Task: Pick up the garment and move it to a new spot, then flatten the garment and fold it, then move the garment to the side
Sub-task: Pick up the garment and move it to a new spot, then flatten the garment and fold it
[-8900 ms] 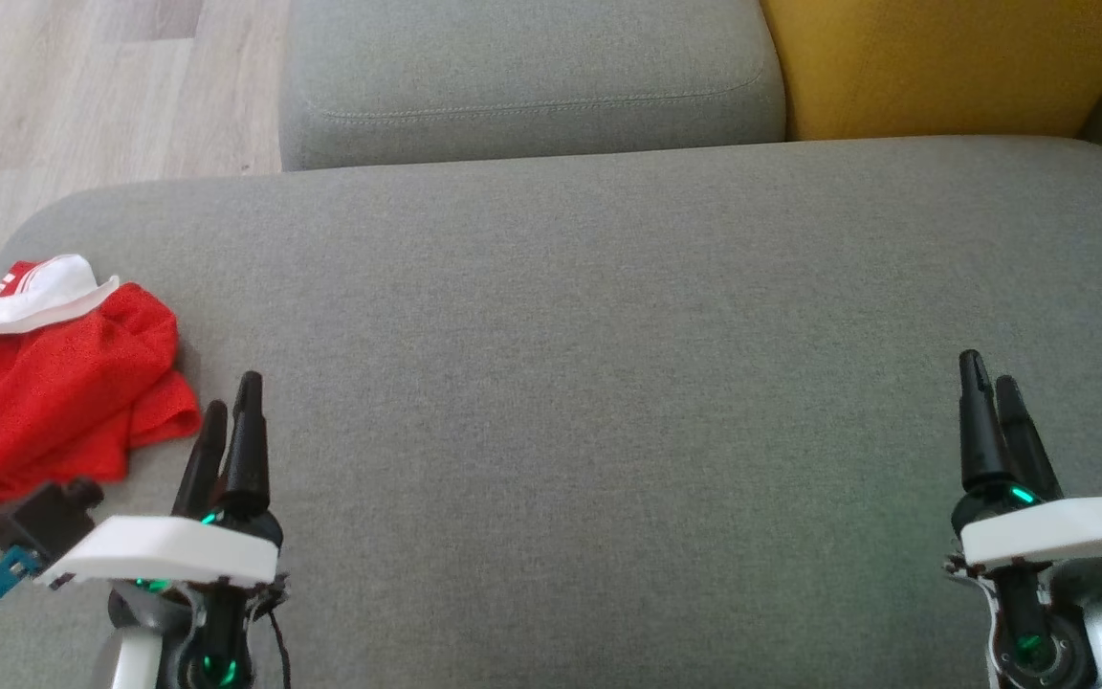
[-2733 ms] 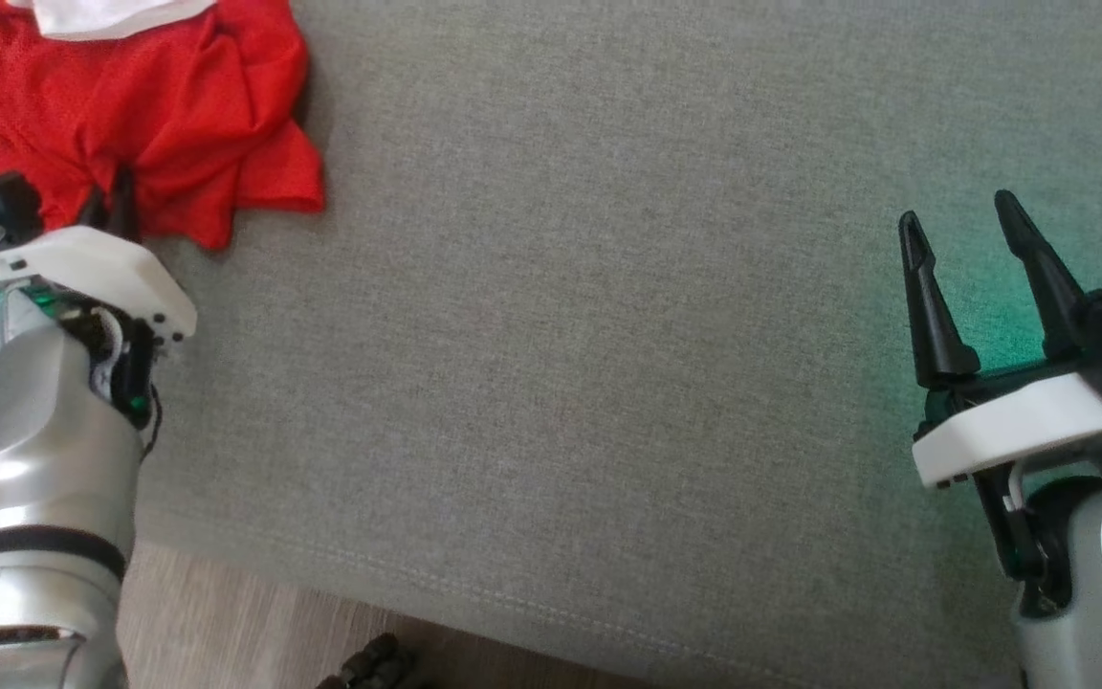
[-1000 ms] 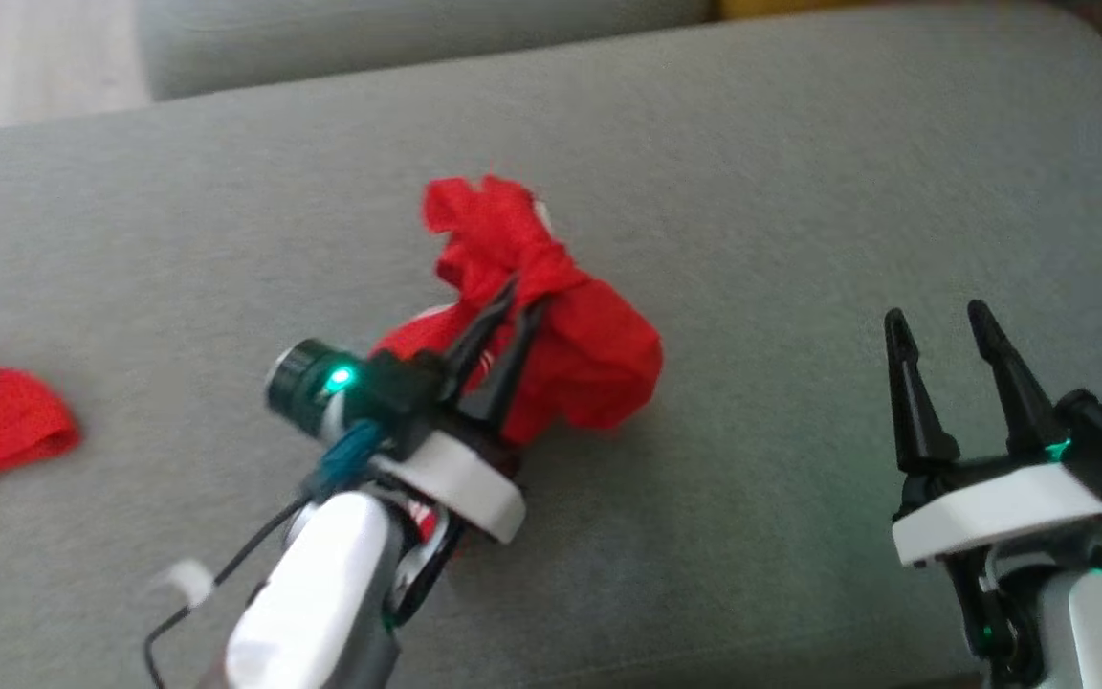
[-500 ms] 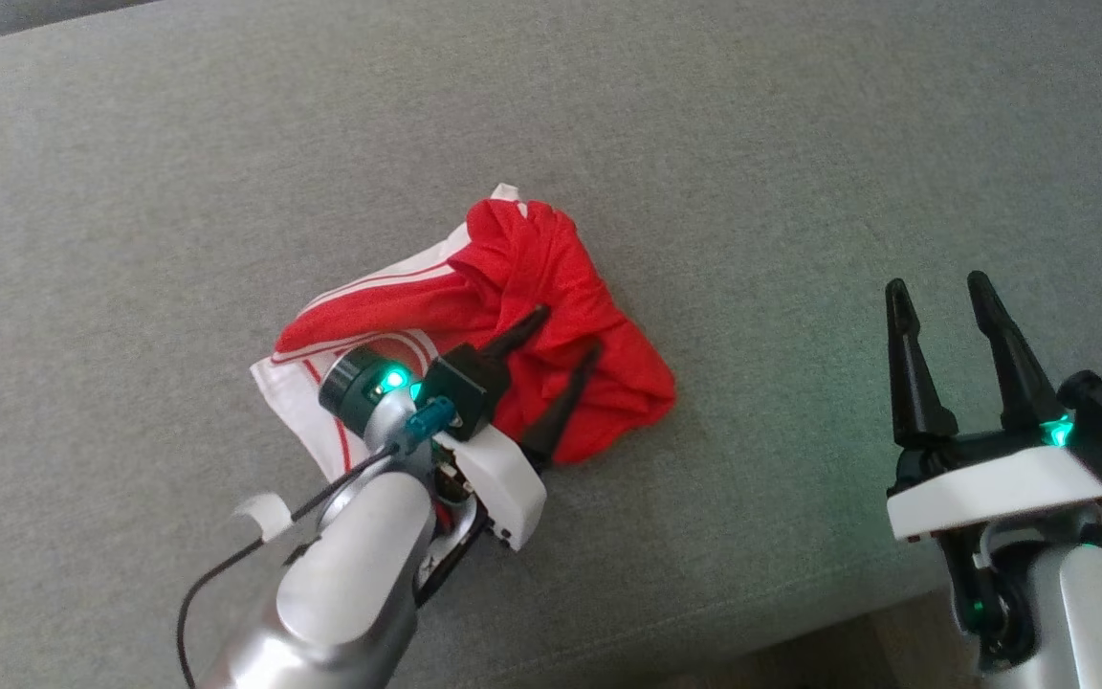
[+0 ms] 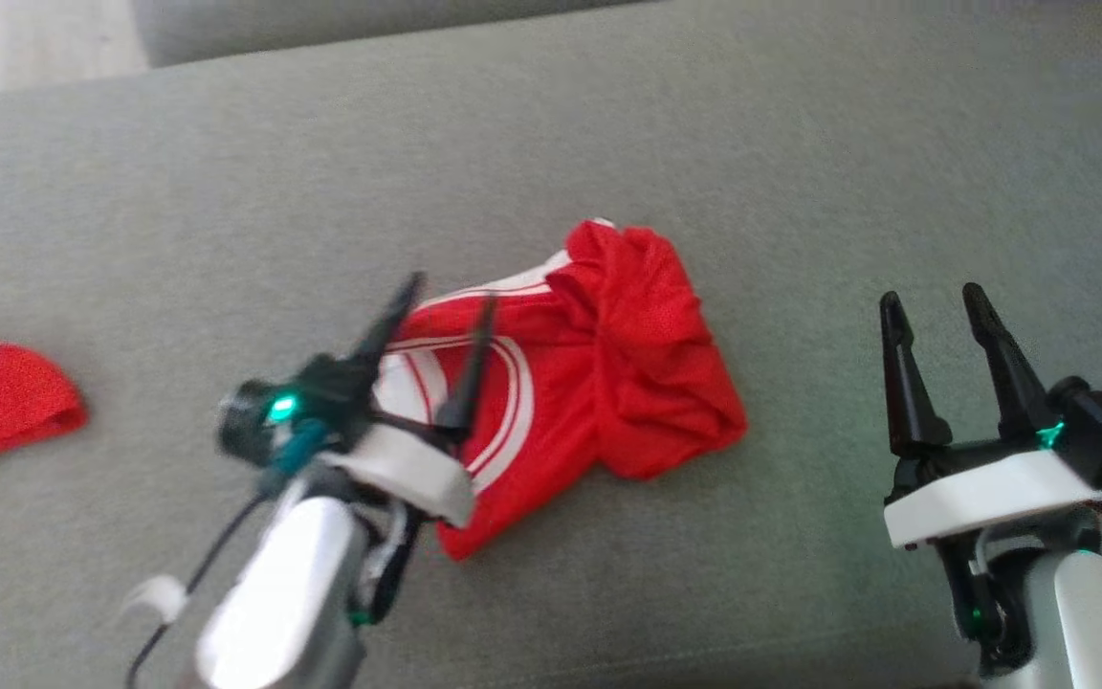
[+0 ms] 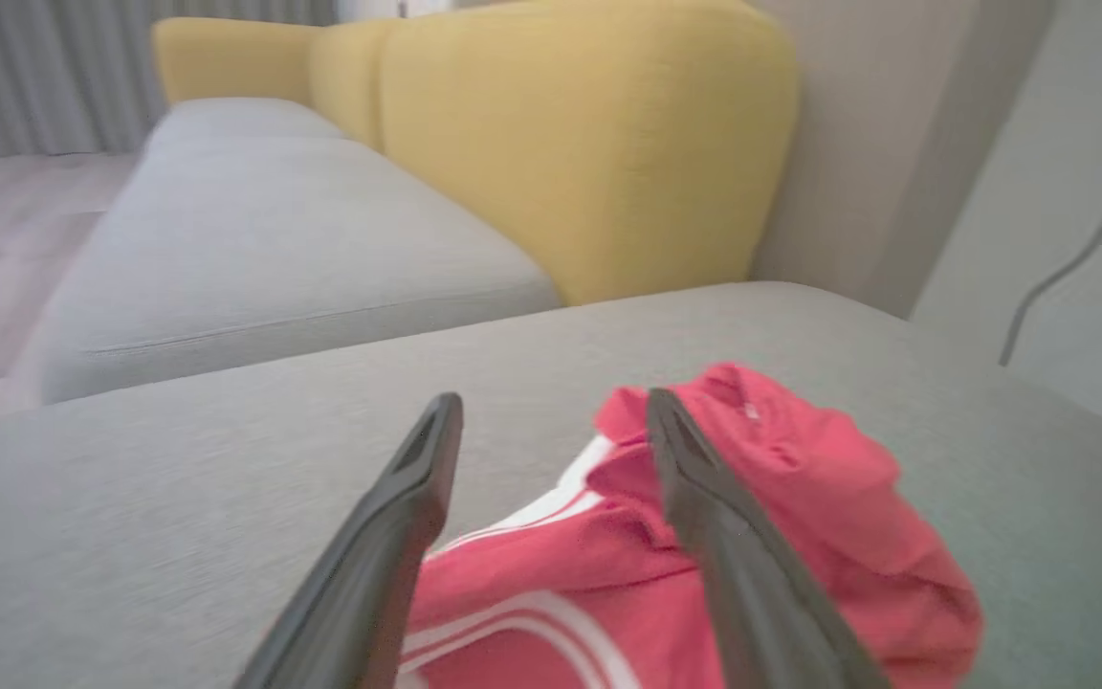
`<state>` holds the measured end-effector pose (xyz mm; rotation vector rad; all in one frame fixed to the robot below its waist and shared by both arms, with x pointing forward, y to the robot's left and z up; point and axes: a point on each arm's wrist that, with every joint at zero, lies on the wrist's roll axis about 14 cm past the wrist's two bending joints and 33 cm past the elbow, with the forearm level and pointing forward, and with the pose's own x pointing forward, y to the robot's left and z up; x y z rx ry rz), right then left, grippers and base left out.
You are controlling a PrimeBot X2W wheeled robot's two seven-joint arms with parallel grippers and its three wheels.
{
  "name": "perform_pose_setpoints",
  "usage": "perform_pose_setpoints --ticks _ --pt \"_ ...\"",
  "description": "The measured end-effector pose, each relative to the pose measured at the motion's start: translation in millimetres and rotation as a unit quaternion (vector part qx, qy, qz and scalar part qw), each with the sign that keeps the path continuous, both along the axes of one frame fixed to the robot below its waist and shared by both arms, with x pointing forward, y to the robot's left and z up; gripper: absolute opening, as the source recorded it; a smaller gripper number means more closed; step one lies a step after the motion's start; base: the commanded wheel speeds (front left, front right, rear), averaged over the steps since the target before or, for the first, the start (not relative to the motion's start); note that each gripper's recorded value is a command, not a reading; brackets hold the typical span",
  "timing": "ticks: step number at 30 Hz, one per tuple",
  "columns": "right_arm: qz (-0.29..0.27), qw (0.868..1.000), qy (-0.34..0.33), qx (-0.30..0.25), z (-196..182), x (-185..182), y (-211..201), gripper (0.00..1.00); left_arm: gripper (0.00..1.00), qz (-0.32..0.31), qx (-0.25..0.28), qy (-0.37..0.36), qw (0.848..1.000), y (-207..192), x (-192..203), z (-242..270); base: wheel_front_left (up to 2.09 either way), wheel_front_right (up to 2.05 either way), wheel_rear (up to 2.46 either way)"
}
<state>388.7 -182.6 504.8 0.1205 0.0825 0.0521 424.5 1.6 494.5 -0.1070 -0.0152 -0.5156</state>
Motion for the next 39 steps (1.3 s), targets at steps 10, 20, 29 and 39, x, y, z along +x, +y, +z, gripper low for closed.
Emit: perform_pose_setpoints --ticks 10,20,29,39 --pt "0.056 0.998 -0.01 0.002 11 -2 38 1.0 1.0 0.17 0.01 -0.014 0.985 121 -18 12 0.0 0.0 0.0" --pt "0.077 0.997 -0.012 -0.003 15 -18 51 1.0 1.0 0.21 0.018 0.0 0.978 155 -62 3 0.0 0.0 0.0" --pt "0.067 0.998 0.003 -0.01 8 -38 43 1.0 1.0 0.207 0.034 -0.012 0.978 156 -78 7 0.0 0.0 0.0" --pt "0.064 0.998 0.01 -0.013 5 -45 41 1.0 1.0 0.21 0.034 -0.01 0.977 155 -84 8 0.0 0.0 0.0"
